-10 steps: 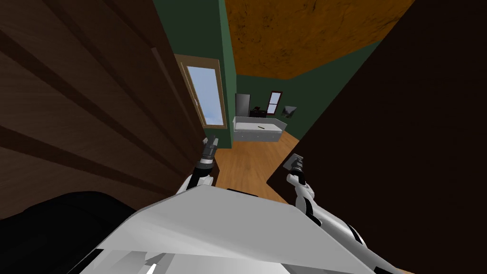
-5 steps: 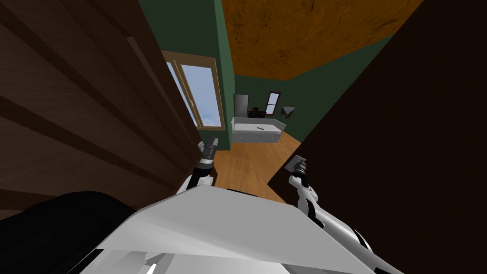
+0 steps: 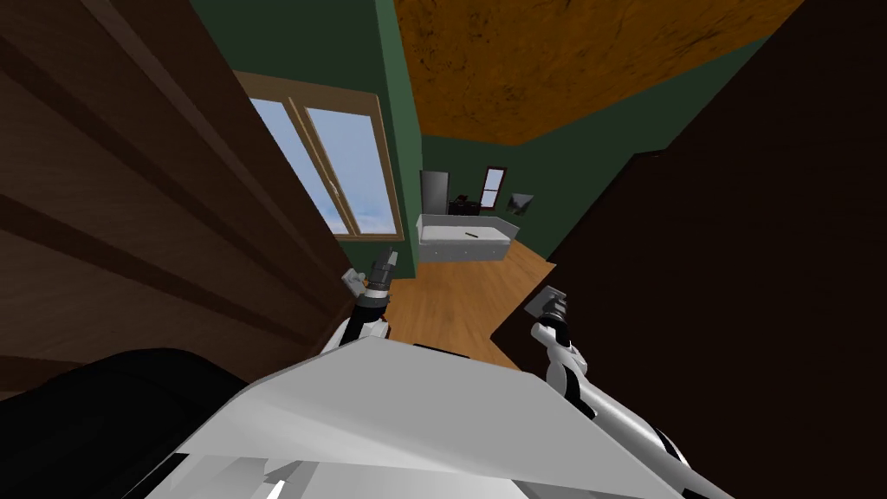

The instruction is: Push the door open

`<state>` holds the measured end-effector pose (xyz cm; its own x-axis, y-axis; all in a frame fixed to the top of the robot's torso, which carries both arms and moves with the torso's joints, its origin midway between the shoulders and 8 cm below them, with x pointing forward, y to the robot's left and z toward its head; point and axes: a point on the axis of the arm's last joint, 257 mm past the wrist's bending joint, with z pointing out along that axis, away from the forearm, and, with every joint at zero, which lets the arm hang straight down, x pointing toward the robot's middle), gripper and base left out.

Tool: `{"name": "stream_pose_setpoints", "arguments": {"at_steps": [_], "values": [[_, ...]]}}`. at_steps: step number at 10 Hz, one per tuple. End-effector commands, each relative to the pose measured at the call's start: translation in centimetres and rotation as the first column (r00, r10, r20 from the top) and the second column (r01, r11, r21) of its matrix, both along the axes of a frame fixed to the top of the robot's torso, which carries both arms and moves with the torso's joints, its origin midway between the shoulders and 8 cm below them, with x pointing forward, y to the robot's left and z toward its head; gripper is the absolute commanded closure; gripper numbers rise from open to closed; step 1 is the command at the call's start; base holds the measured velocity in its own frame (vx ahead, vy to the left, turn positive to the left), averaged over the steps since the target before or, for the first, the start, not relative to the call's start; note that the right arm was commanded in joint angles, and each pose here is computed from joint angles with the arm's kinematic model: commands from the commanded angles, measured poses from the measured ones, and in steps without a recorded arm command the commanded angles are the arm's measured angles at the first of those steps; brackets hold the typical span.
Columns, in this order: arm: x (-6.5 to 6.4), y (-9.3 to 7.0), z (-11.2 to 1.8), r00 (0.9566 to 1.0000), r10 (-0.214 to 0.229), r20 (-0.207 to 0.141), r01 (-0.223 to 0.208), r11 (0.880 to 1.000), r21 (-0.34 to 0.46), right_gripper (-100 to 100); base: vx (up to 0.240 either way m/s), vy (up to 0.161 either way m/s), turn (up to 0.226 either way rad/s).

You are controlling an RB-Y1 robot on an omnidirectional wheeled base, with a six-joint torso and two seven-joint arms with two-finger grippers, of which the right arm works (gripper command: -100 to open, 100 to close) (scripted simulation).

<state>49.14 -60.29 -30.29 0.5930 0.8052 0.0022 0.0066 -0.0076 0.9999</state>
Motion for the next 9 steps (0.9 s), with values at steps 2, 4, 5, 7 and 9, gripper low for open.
{"name": "stream_pose_setpoints", "arguments": {"at_steps": [2, 4, 5, 7, 9], "values": [[-1.3, -2.2, 0.5, 0.9992, -0.041, 0.004, 0.041, 0.999, -0.007, 100, 0.21, 0.055, -0.063], [-2.2, -3.4, 0.6, 0.9977, -0.067, 0.005, 0.068, 0.998, -0.007, 100, 0.225, 0.032, -0.074], [-2.6, -3.8, 0.6, 0.9969, -0.079, 0.006, 0.079, 0.997, -0.007, 100, 0.203, 0.026, -0.056], [-3.2, -4.6, 0.7, 0.9953, -0.097, 0.006, 0.097, 0.995, -0.008, 100, 0.179, 0.033, -0.05], [-4.1, -5.5, 0.6, 0.9932, -0.117, 0.004, 0.117, 0.993, -0.008, 100, 0.107, -0.011, -0.044]]}}
